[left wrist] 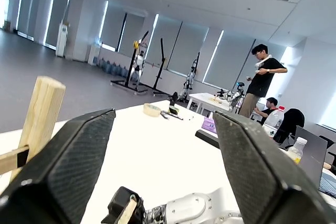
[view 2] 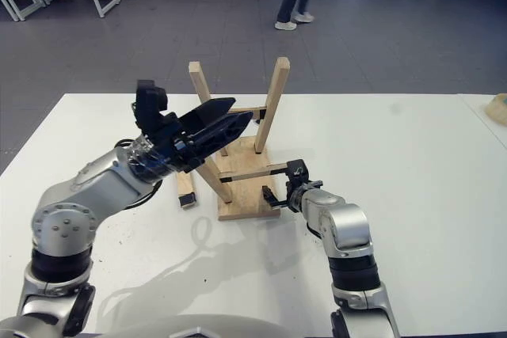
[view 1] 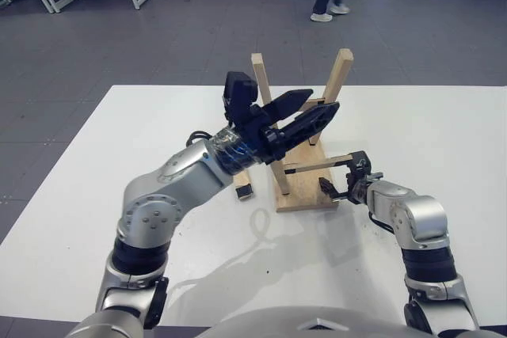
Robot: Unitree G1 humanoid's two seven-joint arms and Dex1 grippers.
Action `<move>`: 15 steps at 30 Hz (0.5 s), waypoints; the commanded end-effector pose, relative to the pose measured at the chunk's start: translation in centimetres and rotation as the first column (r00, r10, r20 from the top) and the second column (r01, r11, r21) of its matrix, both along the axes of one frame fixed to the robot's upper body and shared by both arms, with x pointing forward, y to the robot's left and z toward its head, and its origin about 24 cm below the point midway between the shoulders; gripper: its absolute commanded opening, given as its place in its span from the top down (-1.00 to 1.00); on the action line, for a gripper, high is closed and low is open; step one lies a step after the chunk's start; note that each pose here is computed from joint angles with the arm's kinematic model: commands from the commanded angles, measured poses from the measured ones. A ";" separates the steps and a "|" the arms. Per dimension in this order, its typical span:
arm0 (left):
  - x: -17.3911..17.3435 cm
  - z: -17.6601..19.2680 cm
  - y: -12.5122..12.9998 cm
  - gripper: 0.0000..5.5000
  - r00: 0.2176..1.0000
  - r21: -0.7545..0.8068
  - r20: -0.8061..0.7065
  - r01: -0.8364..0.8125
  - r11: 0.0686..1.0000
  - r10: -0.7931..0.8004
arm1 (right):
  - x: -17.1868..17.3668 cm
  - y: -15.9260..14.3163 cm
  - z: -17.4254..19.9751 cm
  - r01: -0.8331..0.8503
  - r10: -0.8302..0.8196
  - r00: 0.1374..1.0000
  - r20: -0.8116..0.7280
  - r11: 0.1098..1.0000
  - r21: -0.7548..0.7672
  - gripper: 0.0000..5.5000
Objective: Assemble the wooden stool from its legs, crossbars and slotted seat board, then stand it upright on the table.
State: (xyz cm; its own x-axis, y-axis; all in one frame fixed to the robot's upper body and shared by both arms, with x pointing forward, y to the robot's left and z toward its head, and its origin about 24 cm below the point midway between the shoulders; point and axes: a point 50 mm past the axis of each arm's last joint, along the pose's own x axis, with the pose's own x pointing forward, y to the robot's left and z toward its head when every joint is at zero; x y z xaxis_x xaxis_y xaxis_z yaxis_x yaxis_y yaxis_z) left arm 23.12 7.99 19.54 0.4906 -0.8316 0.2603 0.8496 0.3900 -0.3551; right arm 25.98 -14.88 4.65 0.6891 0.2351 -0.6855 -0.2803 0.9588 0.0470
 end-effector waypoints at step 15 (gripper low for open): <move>2.7 8.4 7.2 -0.26 0.971 -0.188 0.164 -0.142 0.972 0.174 | -1.4 -0.4 -2.5 0.045 -0.050 0.991 -0.127 0.998 -0.041 -1.00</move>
